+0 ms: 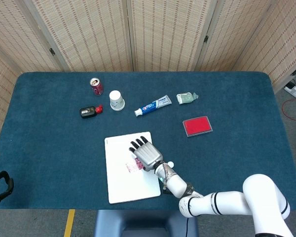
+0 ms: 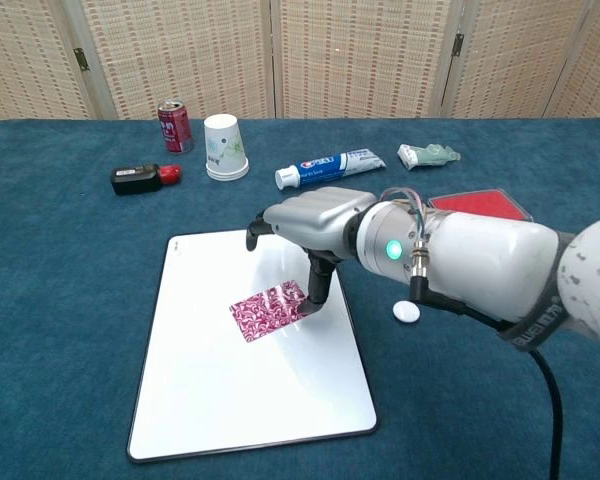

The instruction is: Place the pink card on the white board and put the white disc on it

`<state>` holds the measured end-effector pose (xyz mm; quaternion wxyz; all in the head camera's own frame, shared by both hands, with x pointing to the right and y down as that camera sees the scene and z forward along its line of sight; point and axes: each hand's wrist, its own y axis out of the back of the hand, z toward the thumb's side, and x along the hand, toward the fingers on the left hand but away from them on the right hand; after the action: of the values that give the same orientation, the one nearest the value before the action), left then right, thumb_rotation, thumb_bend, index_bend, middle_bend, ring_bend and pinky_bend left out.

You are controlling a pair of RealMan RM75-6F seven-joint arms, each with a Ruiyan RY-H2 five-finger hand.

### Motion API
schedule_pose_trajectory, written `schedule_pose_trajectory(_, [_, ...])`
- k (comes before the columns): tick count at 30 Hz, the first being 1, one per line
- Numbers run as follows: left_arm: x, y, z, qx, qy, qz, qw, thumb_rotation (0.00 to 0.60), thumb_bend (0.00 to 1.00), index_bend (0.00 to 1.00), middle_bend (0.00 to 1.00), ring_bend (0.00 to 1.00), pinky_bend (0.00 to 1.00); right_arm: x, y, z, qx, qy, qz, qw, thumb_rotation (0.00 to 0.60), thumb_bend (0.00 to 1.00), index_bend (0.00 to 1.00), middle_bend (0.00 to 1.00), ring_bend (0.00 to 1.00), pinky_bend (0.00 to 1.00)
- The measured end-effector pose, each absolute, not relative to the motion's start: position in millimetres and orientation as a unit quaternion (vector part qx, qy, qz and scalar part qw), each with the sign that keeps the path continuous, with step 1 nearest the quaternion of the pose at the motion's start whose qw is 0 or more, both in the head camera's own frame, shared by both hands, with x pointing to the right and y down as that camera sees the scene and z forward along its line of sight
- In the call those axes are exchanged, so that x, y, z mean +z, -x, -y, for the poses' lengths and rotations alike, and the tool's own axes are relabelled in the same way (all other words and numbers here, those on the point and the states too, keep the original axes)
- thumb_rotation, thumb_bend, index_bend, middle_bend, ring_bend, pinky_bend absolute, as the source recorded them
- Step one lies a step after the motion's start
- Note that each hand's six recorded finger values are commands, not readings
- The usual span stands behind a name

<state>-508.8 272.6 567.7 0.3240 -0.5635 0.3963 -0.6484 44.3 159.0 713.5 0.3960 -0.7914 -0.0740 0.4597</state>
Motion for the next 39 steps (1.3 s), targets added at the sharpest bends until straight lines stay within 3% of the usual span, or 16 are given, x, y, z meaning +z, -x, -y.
schedule_pose_trajectory(9, [566.5, 507.0, -269.2, -0.645, 0.564, -0.399, 0.325, 0.600, 0.16, 0.11, 0.05, 0.06, 0.00, 701.2, -102.1, -148.7, 0.473, 0.780, 0.110, 0.395, 0.600, 0.23, 0.29, 0.13, 0.09, 0.05])
schedule_pose_trajectory(17, [563.1, 499.6, -266.1, -0.640, 0.567, -0.400, 0.332, 0.600, 0.16, 0.11, 0.05, 0.06, 0.00, 706.6, -154.7, -171.0, 0.491, 0.774, 0.095, 0.388, 0.600, 0.23, 0.31, 0.14, 0.09, 0.05])
schedule_pose_trajectory(29, [558.6, 499.7, -267.1, -0.641, 0.563, -0.401, 0.334, 0.600, 0.16, 0.11, 0.05, 0.06, 0.00, 724.1, -168.8, -182.3, 0.501, 0.772, 0.085, 0.382, 0.600, 0.23, 0.35, 0.16, 0.10, 0.05])
schedule_pose_trajectory(39, [560.0, 501.2, -267.9, -0.642, 0.563, -0.401, 0.332, 0.600, 0.16, 0.11, 0.05, 0.06, 0.00, 728.6, -164.7, -180.1, 0.502, 0.772, 0.084, 0.381, 0.600, 0.33, 0.39, 0.17, 0.10, 0.05])
